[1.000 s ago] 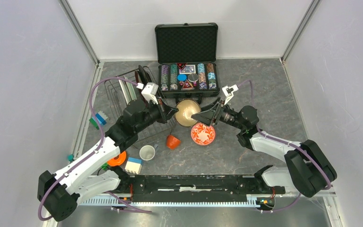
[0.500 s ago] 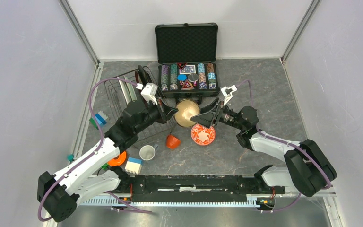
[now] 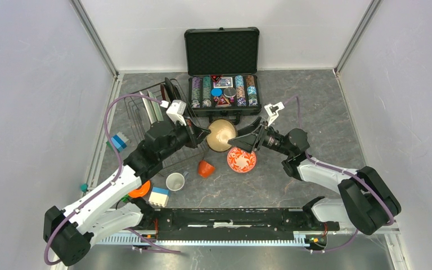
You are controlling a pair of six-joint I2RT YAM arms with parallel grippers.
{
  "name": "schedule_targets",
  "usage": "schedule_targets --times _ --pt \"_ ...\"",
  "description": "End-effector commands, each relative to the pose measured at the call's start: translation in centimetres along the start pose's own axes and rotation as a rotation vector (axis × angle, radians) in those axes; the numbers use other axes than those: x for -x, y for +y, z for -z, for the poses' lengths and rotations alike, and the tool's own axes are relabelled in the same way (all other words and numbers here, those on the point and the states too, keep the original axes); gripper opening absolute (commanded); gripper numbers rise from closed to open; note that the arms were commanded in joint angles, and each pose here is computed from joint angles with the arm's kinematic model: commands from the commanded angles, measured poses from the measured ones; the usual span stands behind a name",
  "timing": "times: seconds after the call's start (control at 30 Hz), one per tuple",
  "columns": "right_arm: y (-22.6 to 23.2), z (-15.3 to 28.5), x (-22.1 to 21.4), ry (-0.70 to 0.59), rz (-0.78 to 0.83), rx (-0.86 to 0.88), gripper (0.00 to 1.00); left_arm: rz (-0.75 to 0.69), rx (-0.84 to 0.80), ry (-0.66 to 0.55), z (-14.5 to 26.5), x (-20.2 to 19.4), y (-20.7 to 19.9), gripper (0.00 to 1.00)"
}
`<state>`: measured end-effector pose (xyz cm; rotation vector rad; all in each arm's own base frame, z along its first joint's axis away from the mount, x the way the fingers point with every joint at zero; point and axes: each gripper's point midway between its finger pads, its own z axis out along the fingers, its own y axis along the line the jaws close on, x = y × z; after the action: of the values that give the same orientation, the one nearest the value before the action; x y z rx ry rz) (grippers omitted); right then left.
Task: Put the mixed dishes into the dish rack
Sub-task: Pick up the bowl from the center of the board.
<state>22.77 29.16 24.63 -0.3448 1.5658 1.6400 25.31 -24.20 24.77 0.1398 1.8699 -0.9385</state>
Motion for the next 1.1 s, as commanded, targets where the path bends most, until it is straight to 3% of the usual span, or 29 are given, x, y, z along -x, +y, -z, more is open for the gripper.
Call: schedule_targets --times 0.0,0.5,0.83,1.07 --pt "2.9 0.2 1.5 -0.071 0.009 0.115 0.96 -0.025 -0.053 -0.122 0.6 3.1 -1.5 0.02" --pt "1.2 0.0 1.2 -0.056 0.031 0.035 0.66 -0.018 -0.115 -0.125 0.4 3.3 -2.7 0.02" --pt "1.1 0.0 1.3 -0.055 0.043 0.024 0.58 -0.024 -0.126 -0.117 0.1 2.8 -2.7 0.02" --pt "0.4 -0.1 1.3 -0.057 0.057 -0.015 0.51 -0.040 -0.055 -0.111 0.7 2.6 -1.3 0.11"
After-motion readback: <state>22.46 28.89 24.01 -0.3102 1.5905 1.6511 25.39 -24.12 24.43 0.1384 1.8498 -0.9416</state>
